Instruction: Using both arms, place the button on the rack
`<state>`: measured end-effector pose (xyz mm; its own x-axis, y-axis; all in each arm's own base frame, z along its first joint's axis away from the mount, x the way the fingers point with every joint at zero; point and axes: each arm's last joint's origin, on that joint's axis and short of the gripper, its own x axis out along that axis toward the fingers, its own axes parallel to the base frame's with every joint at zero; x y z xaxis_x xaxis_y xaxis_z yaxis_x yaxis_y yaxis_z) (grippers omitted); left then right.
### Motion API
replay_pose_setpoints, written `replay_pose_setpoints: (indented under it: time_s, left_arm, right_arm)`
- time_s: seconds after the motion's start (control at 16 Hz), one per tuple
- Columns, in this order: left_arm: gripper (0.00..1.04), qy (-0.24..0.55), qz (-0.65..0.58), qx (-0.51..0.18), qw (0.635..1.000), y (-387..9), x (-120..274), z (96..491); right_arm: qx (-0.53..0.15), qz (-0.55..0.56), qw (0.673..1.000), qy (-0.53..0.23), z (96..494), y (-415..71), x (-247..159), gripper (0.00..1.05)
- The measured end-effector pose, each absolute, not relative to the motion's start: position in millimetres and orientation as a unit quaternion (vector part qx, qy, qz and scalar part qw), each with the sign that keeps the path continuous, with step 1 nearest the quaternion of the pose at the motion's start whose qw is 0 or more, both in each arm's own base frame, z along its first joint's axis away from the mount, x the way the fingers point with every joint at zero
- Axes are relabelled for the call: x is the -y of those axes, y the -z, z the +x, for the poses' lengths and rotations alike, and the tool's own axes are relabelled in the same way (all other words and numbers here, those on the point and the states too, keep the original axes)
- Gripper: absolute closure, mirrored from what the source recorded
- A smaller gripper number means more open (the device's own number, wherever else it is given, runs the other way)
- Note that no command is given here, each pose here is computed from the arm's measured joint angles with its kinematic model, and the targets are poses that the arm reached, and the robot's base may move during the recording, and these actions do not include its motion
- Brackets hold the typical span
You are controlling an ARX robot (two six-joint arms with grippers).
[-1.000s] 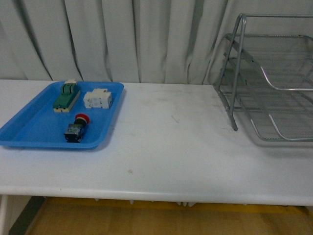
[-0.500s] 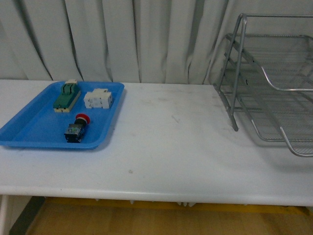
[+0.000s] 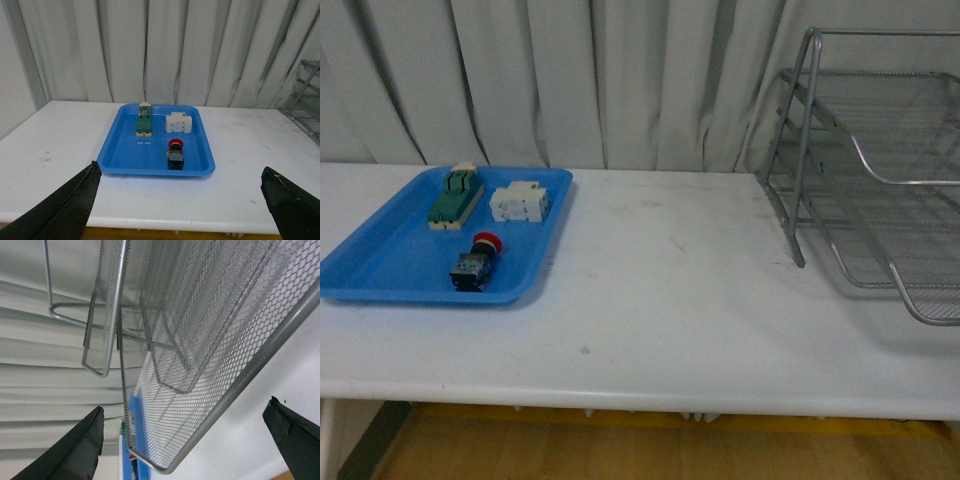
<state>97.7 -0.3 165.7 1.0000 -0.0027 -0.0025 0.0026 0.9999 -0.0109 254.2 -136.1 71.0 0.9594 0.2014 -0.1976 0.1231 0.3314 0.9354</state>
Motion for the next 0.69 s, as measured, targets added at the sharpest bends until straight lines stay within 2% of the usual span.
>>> replay_pose_setpoints:
  time_s: [0.19,0.25,0.31,0.38,0.44,0.56,0.69]
  left_arm:
    - [0.07,0.001,-0.005,-0.001,1.000,-166,0,98]
    - [0.07,0.001,-0.005,-0.001,1.000,-166,0,98]
    - [0.07,0.002,-0.005,-0.001,1.000,-166,0,98]
    - [0.07,0.002,-0.005,-0.001,1.000,-166,0,98]
    - [0.07,0.001,-0.005,-0.001,1.000,-166,0,98]
    - [0.07,0.001,-0.005,-0.001,1.000,-166,0,98]
    - [0.07,0.001,-0.005,-0.001,1.000,-166,0,98]
  right_arm:
    - [-0.106,0.614,0.782,-0.033,213,-107,132,0.06]
    - [-0.094,0.614,0.783,-0.029,203,-119,129,0.08]
    - [-0.063,0.527,0.848,0.008,192,-135,115,0.21]
    - [-0.035,0.388,0.921,0.000,179,-152,94,0.34]
    - [-0.025,0.293,0.956,0.000,170,-156,79,0.43]
    - [-0.041,0.150,0.988,0.000,154,-151,53,0.61]
    - [-0.034,0.065,0.997,-0.003,144,-154,31,0.80]
